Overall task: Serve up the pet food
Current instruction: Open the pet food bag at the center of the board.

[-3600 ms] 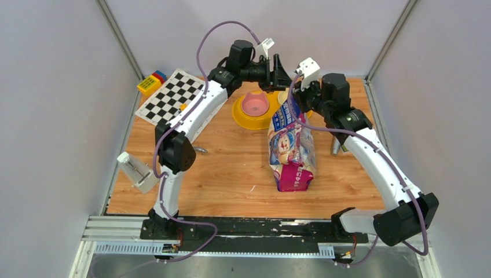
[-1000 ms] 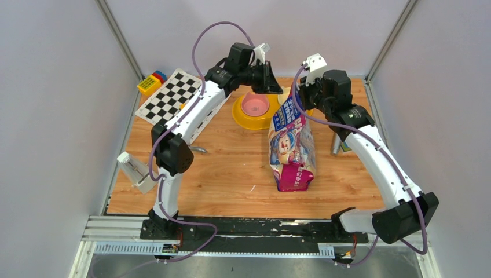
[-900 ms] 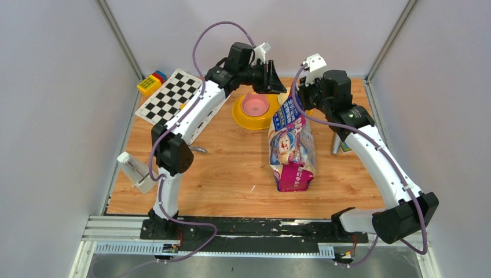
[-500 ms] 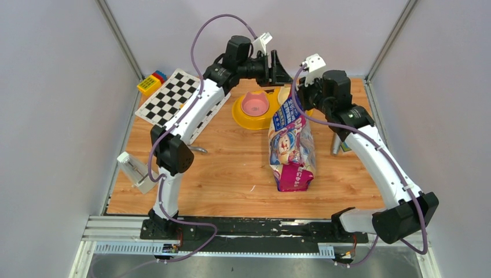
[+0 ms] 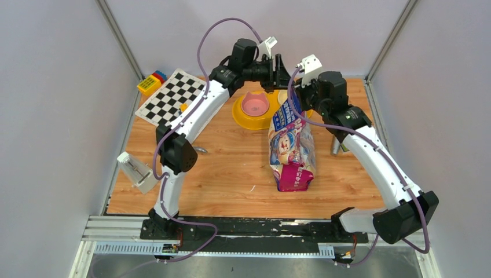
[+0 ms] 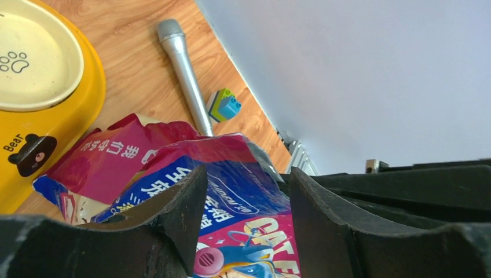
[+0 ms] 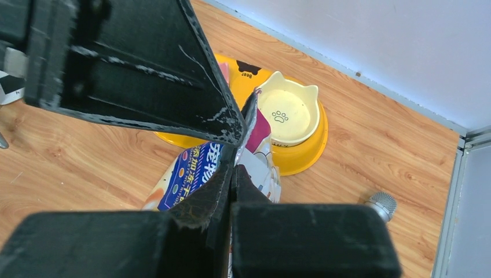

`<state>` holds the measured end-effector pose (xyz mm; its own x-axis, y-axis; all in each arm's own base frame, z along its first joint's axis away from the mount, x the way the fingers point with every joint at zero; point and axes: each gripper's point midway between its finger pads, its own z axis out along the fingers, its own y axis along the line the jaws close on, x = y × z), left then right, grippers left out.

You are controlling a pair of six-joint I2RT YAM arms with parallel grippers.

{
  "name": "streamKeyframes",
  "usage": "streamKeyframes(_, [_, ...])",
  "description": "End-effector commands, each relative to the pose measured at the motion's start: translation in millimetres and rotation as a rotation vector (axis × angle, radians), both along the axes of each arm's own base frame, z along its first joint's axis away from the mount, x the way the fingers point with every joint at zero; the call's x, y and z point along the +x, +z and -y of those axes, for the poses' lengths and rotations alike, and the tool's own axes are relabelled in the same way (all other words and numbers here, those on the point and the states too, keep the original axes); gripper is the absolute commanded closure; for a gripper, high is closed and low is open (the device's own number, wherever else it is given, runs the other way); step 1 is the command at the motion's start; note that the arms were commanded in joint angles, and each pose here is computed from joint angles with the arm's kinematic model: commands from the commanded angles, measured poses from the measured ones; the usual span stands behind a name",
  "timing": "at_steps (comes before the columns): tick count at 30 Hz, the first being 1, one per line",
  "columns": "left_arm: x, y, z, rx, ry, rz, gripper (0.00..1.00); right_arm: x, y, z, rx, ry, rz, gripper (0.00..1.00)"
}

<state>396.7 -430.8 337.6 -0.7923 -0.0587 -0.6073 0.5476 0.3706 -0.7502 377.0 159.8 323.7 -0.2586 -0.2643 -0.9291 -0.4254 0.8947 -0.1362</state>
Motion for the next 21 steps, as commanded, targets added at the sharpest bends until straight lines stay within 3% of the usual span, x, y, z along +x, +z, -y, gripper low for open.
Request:
streamKeyframes(1, [2, 1, 2, 0.010, 0.006, 0.026, 0.39, 2, 18, -2, -0.006, -0.007, 0.078, 1.00])
streamKeyframes(6, [0, 1, 4, 0.013, 0.001, 0.026, 0.39, 2, 17, -5, -0.032, -0.006, 0.090, 1.00])
streamKeyframes(15, [-2, -9, -2, 0.053, 0.011, 0.018, 0.59, 3, 19, -3, -0.076, -0.031, 0.125, 1.00])
streamKeyframes(21, [-5, -4, -7, 0.060, 0.018, 0.028, 0.61, 3, 24, -1, -0.074, -0.041, 0.137, 1.00])
